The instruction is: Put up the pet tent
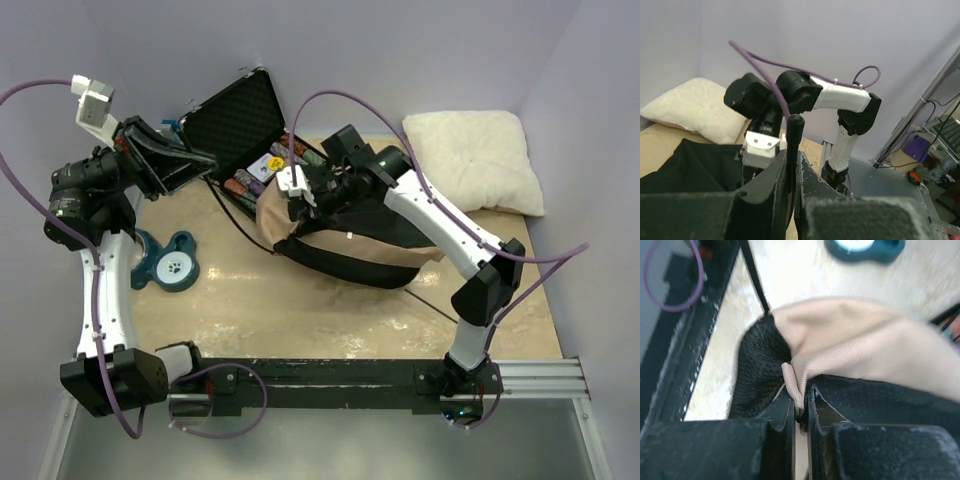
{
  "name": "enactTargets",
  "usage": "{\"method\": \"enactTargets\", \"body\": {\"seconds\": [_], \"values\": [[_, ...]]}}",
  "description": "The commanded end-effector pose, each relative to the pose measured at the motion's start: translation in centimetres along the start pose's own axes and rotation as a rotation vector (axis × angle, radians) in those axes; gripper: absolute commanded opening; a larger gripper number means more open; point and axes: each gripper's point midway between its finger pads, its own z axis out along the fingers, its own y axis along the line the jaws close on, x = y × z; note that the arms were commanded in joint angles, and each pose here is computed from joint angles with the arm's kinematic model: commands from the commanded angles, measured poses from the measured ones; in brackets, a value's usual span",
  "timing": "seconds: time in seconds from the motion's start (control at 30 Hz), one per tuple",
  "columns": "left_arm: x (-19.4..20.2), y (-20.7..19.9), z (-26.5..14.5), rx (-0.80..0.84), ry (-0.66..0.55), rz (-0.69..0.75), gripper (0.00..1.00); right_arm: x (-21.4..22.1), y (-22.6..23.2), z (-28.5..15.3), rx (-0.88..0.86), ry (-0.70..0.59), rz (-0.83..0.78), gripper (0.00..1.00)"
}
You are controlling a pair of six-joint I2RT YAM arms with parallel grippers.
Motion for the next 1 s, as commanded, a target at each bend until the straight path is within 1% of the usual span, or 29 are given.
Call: {"method": "enactTargets", "body": {"seconds": [0.0, 0.1, 0.27, 0.3, 0.33, 0.37, 0.43, 0.47, 0.5, 0.57, 0.6, 0.63, 0.67, 0.7, 0.8, 0.9, 0.97], "values": [[4.6, -2.7, 0.2, 0.17, 0.076, 0.444, 0.0, -7.3, 1.4, -1.8, -0.056, -0.204, 0.002, 0.0], [6.9, -1.9, 0.6, 0.193, 0.137, 0.383, 0.0, -8.9, 1.2, -2.3, -0.065, -0.243, 0.005, 0.0], [9.7, -0.4, 0.7, 0.195, 0.209, 0.273, 0.0, -10.6, 1.1, -2.9, -0.067, -0.287, 0.005, 0.0], [10.4, 0.0, 0.6, 0.19, 0.227, 0.208, 0.0, -10.9, 1.1, -3.0, -0.068, -0.297, 0.002, 0.0], [11.1, 0.2, 0.6, 0.196, 0.236, 0.207, 0.0, -11.2, 1.1, -3.1, -0.069, -0.307, 0.002, 0.0], [11.8, 0.7, 0.6, 0.186, 0.245, 0.129, 0.0, -11.4, 1.1, -3.1, -0.071, -0.312, 0.007, 0.0], [13.1, 1.2, 0.6, 0.186, 0.255, 0.08, 0.0, -11.6, 1.0, -3.1, -0.066, -0.316, 0.006, 0.0], [13.6, 1.6, 0.7, 0.177, 0.256, 0.038, 0.0, -11.5, 1.0, -3.0, -0.063, -0.312, 0.007, 0.0], [13.7, 2.1, 0.8, 0.156, 0.244, 0.027, 0.0, -11.3, 0.9, -2.9, -0.056, -0.301, 0.006, 0.0], [14.1, 4.0, 1.1, 0.07, 0.237, -0.05, 0.0, -10.6, 0.8, -2.5, -0.039, -0.273, 0.002, 0.0], [14.1, 5.8, 1.1, -0.025, 0.234, -0.029, 0.0, -10.3, 0.8, -2.5, -0.031, -0.263, -0.004, 0.0], [14.5, 6.7, 1.5, -0.097, 0.276, 0.028, 0.0, -9.8, 0.8, -2.3, -0.027, -0.254, 0.003, 0.0], [14.6, 7.5, 1.9, -0.145, 0.307, 0.053, 0.0, -9.8, 0.8, -2.4, -0.016, -0.254, 0.005, 0.0], [15.0, 8.1, 2.2, -0.182, 0.328, 0.027, 0.0, -9.6, 0.9, -2.3, -0.015, -0.249, 0.01, 0.0], [15.9, 8.0, 2.2, -0.186, 0.347, -0.027, 0.0, -9.6, 1.4, -2.5, -0.024, -0.252, 0.013, 0.0], [18.3, 7.9, 2.0, -0.202, 0.421, -0.034, 0.0, -9.5, 1.7, -2.7, -0.022, -0.249, 0.027, 0.0], [19.2, 7.9, 1.4, -0.217, 0.437, -0.035, 0.0, -8.5, 2.2, -2.4, -0.029, -0.228, 0.033, 0.0]]}}
